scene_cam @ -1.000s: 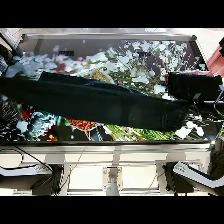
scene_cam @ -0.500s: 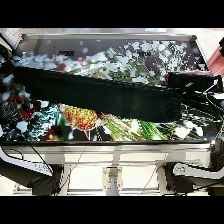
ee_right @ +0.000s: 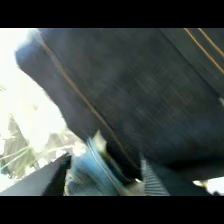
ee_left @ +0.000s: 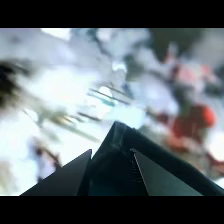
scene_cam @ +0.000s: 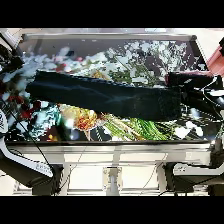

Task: Fold the clothes and pants, and hang the long-sleeved shirts on hangers.

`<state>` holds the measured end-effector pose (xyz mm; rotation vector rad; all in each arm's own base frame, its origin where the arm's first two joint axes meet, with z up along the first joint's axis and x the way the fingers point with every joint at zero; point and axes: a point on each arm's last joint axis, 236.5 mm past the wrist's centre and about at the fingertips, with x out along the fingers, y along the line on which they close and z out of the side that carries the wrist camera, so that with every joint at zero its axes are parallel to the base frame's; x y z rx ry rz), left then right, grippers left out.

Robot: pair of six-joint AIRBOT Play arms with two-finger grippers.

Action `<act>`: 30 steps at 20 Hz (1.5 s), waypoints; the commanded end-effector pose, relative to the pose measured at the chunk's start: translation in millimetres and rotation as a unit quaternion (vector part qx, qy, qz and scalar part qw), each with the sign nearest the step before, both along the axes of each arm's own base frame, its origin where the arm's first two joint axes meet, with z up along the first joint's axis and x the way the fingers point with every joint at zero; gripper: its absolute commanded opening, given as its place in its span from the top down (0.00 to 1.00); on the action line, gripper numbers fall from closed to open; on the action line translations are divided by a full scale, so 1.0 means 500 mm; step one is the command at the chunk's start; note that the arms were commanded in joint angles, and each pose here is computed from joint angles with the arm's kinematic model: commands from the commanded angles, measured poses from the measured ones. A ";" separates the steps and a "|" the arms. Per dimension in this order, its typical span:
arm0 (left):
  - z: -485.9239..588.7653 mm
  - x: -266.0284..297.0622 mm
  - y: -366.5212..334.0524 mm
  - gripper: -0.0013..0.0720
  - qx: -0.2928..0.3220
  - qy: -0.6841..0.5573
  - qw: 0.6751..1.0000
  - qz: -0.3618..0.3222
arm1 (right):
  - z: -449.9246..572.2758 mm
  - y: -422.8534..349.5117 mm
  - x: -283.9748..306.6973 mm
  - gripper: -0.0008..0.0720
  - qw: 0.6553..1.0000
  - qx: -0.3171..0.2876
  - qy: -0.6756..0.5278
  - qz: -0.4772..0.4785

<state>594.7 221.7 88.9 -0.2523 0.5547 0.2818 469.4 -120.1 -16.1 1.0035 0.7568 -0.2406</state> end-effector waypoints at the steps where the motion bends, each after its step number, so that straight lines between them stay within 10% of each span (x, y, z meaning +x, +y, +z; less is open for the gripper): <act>1: 0.023 -0.012 -0.004 0.39 0.016 0.015 1.000 -0.012 | 0.057 0.011 0.003 0.25 0.996 -0.048 0.008 0.077; 5: -0.026 -0.119 0.045 0.39 0.000 0.118 0.993 -0.013 | 0.123 -0.002 -0.056 0.25 0.975 -0.142 0.059 0.163; 8: -0.080 -0.199 0.067 0.08 -0.093 0.168 0.981 -0.013 | 0.173 0.005 -0.094 0.26 0.967 -0.169 0.064 0.179; 12: -0.109 -0.232 0.050 0.08 -0.292 0.129 0.947 -0.038 | 0.207 0.052 -0.133 0.26 0.962 -0.158 0.069 0.210; 16: -0.187 -0.277 0.041 0.11 -0.365 0.173 0.913 -0.049 | 0.215 0.099 -0.130 0.26 0.959 -0.149 0.063 0.231; 30: -0.323 -0.255 0.038 0.11 -0.338 0.220 0.914 -0.040 | 0.227 0.208 -0.091 0.26 0.949 -0.158 0.034 0.270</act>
